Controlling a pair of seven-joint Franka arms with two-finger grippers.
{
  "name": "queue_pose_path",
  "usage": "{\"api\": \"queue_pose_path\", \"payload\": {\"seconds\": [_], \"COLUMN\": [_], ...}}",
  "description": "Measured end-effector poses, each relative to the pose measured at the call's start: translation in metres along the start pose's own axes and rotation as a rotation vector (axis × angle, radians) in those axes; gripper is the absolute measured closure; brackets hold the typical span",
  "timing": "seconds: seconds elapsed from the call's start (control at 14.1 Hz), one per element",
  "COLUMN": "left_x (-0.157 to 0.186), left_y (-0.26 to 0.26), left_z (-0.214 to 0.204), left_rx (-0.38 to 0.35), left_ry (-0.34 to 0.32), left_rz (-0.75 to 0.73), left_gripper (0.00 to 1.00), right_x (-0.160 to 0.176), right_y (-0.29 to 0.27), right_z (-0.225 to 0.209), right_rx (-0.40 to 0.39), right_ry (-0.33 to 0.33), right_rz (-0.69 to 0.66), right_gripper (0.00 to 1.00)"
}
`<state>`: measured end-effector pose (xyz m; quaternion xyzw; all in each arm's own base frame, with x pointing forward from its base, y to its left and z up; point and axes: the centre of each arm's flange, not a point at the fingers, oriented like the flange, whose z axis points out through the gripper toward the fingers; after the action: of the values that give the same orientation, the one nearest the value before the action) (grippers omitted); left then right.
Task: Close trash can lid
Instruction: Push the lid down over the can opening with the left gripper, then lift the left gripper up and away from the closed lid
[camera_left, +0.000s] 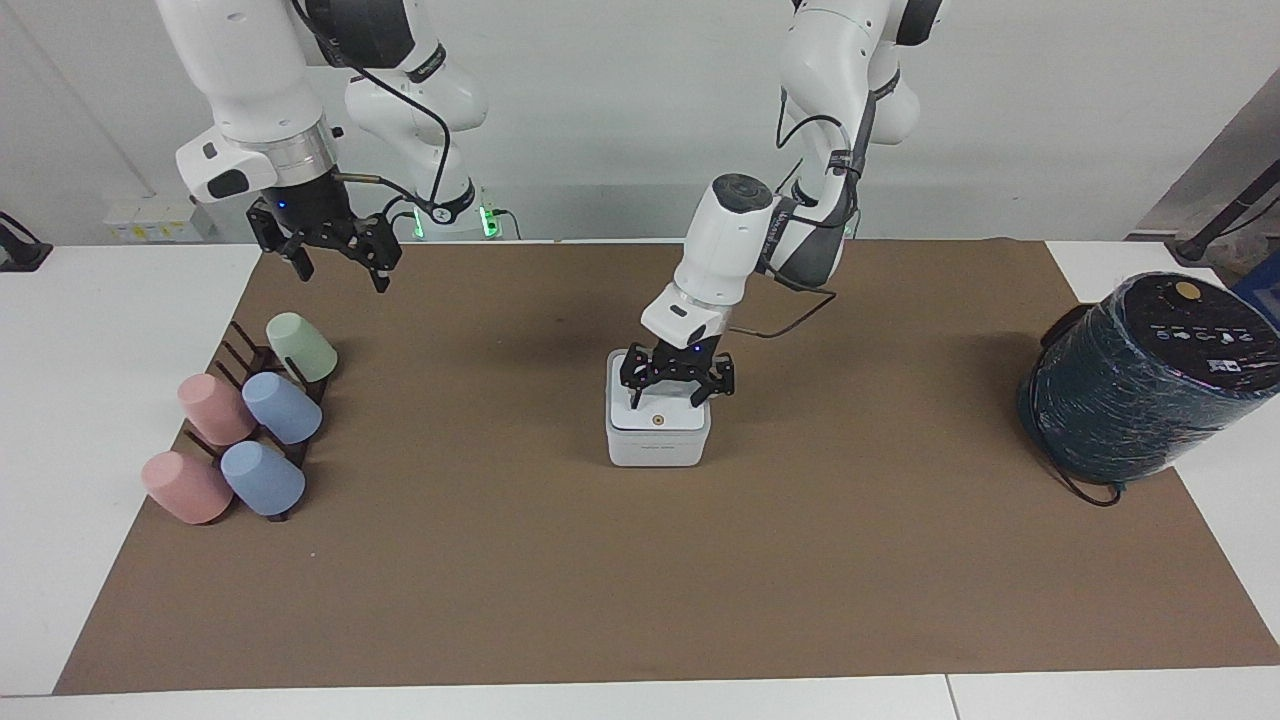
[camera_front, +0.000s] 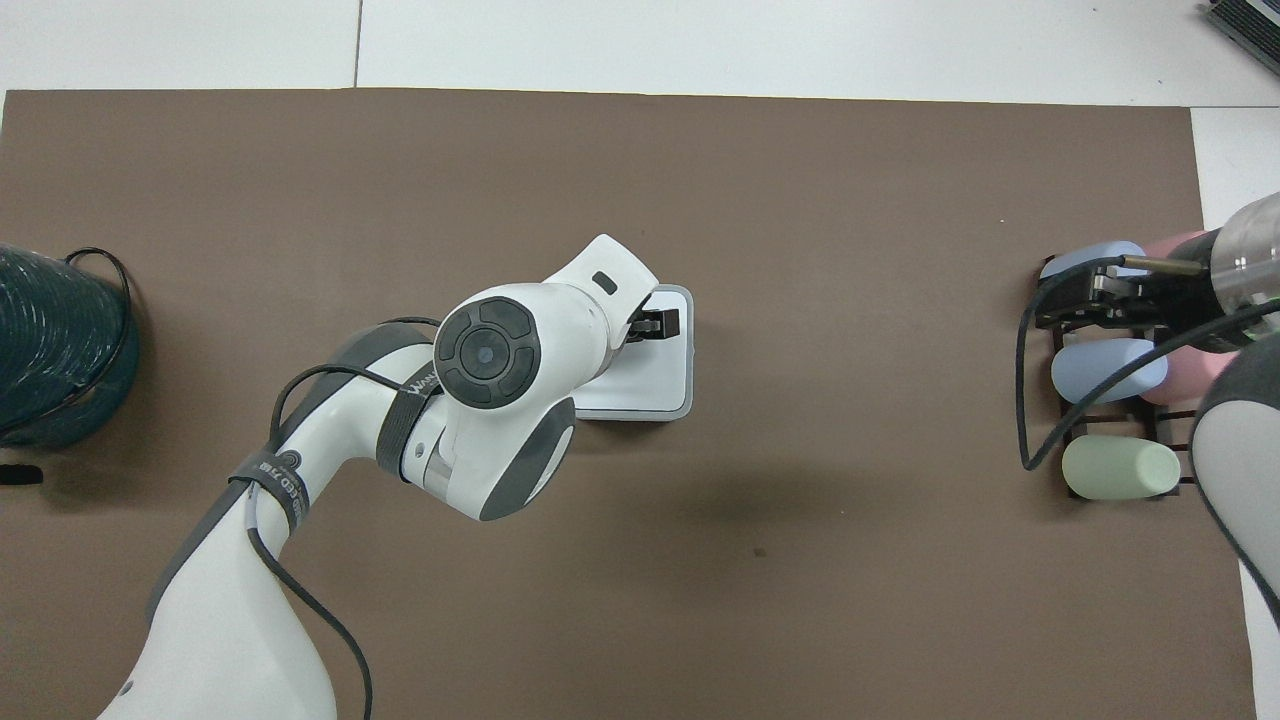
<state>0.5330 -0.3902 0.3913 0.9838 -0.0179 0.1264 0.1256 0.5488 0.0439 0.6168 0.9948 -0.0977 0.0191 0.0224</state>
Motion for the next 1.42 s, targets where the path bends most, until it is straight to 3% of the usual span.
{"api": "queue_pose_path", "payload": {"seconds": [1.42], "left_x": [0.002], "left_y": [0.008], "left_z": [0.013], "left_rx": [0.027], "left_ry": [0.005], "left_rz": [0.051], "left_gripper": [0.0], "right_x": [0.0], "right_y": [0.0], "right_z": [0.0], "right_rx": [0.0], "right_ry": [0.0], "right_rz": [0.0], "right_gripper": [0.0]}}
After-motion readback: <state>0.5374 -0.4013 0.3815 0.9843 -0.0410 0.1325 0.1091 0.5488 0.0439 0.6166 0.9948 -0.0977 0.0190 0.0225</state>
